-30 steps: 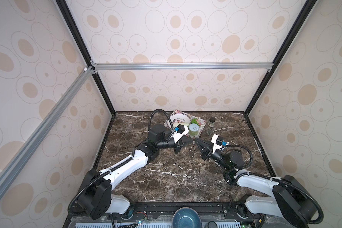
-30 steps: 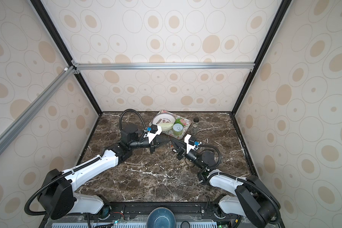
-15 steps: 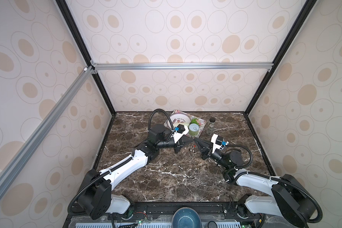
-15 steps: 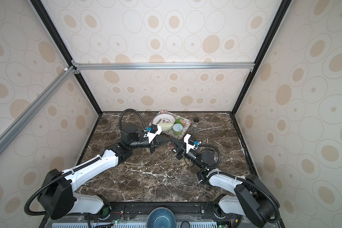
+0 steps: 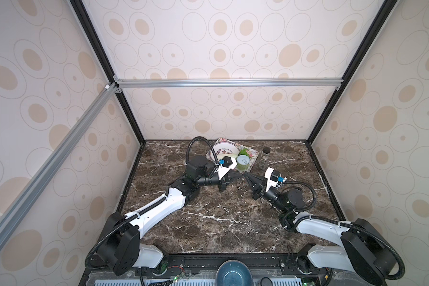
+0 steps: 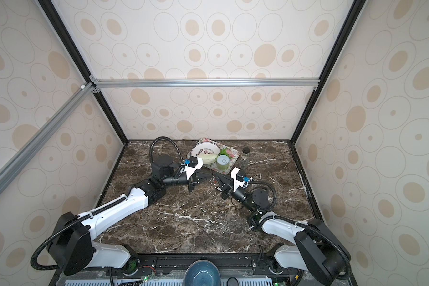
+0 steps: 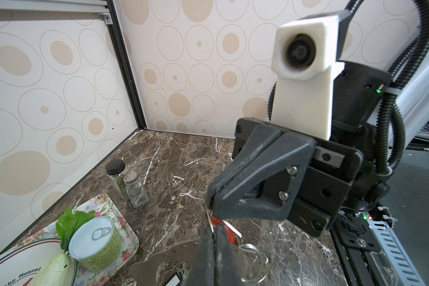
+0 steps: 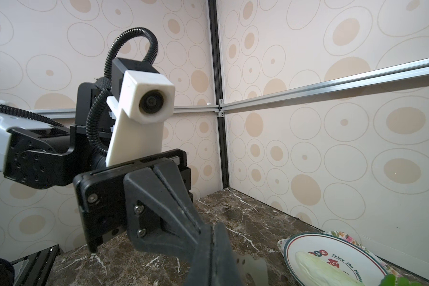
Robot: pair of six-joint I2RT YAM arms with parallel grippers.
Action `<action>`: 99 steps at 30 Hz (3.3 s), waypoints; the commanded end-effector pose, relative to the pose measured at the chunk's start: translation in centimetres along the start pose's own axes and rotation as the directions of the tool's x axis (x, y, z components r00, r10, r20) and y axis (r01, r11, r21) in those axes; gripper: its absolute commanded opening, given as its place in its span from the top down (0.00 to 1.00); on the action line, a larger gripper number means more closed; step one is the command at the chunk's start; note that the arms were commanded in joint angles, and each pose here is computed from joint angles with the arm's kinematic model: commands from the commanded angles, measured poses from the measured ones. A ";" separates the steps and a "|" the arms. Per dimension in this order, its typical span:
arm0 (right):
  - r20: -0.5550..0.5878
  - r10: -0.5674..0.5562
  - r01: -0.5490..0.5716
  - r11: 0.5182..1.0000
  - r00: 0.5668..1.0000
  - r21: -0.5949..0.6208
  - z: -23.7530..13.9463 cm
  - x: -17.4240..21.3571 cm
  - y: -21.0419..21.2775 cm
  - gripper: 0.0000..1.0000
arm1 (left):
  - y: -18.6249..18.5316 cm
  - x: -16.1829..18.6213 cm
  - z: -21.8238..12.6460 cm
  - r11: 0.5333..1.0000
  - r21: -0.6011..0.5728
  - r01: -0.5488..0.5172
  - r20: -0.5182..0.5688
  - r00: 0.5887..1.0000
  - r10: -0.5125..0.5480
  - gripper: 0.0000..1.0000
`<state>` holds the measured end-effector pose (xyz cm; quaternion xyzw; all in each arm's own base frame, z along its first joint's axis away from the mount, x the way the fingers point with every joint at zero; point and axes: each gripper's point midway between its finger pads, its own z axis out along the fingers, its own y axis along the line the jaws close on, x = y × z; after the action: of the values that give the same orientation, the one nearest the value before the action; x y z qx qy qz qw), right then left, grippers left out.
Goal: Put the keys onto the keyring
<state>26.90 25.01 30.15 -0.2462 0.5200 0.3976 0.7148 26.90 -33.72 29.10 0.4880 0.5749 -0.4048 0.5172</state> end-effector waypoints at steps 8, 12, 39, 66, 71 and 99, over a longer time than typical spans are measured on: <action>0.057 -0.019 0.013 0.994 0.998 0.108 -0.1 -1.7 -1.9 1.00 | -2.0 -3.1 -0.7 0.994 0.052 -0.101 0.079 0.992 0.097 1.00; 0.060 -0.014 0.008 0.994 0.998 0.109 -0.1 -1.8 -1.9 1.00 | -2.1 -3.2 -0.8 0.993 0.053 -0.110 0.085 0.991 0.105 1.00; 0.079 0.040 -0.055 0.980 0.996 0.193 -0.9 -2.6 -3.1 1.00 | -2.3 -3.5 -1.3 0.990 0.030 -0.138 0.113 0.985 0.134 1.00; -0.092 -0.013 0.051 0.906 0.996 0.419 -4.9 0.0 -6.0 0.69 | 0.1 -1.2 -0.3 0.969 -0.072 -0.235 0.046 0.970 0.239 1.00; -0.153 -0.022 0.095 0.866 0.988 0.491 -6.9 1.4 -7.1 0.69 | 0.9 0.5 0.3 0.954 -0.089 -0.288 -0.007 0.958 0.288 1.00; -0.338 -0.091 0.169 0.963 0.937 0.211 -9.2 8.6 -1.8 0.64 | -1.1 0.7 0.5 0.939 0.040 -0.340 0.017 0.940 0.340 1.00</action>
<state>25.16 18.72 18.03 -0.2320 0.6767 0.2283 0.6604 26.40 -33.65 25.45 0.5774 0.5148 -0.3160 0.5493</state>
